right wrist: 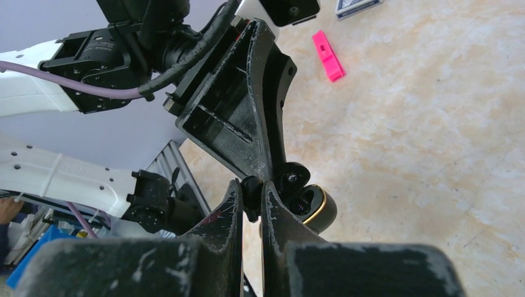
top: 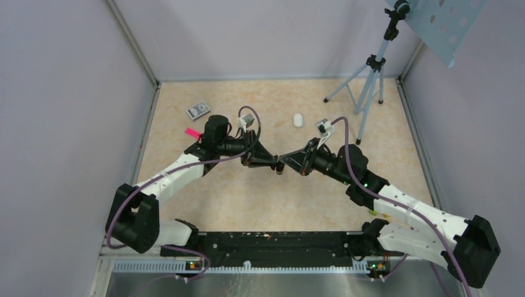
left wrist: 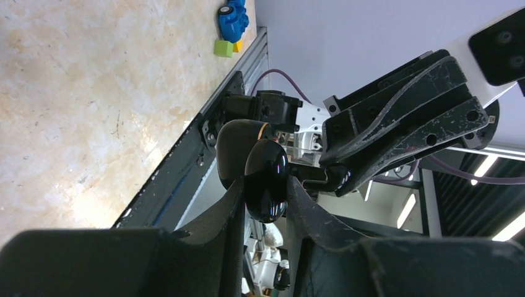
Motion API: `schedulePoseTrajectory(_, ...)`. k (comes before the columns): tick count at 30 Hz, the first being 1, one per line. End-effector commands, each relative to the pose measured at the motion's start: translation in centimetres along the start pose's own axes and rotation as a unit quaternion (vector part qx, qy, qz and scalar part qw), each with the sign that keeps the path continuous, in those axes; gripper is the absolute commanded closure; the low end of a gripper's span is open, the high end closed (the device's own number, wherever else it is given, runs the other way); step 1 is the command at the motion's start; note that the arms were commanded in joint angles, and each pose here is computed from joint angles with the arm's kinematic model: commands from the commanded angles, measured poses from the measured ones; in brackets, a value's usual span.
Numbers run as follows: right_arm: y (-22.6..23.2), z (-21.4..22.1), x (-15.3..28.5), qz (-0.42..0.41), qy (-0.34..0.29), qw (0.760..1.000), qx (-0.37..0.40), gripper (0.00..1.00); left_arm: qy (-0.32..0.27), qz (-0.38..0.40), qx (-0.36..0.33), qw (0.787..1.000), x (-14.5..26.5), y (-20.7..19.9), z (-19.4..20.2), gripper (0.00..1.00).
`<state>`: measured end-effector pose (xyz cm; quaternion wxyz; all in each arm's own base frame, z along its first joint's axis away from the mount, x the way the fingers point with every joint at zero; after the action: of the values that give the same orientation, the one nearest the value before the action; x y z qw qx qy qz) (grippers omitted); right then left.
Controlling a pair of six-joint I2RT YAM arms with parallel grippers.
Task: Insert the wireless bluetooth earbuds into the charging case
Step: Insert the right earbud into the right side groove of the charging case.
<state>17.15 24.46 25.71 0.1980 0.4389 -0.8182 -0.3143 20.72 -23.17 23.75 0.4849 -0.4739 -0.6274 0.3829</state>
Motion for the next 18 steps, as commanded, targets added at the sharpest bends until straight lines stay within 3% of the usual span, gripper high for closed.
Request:
schedulePoseTrajectory(1,0.52,-0.43,-0.05,-0.015,-0.024,1.000,0.002,1.00,-0.011,0.022,-0.014,1.000,0.25,-1.28,-0.09,1.00)
schedulePoseTrajectory(18,0.08,-0.60,0.07,-0.007,-0.028,1.000,0.003,1.00,-0.007,0.026,-0.015,1.000,0.17,-1.01,-0.06,1.00)
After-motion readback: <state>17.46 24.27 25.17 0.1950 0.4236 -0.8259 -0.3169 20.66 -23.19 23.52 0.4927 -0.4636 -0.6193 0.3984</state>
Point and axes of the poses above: each gripper's point midway between its finger pads, its own x axis back along the fingers, its own y axis along the line the jaws close on, z = x × y, the point moved 6 cm from there along x, back along the fingers, and after that the axes turned 8 degrees about -x, right-handed, at the moved point
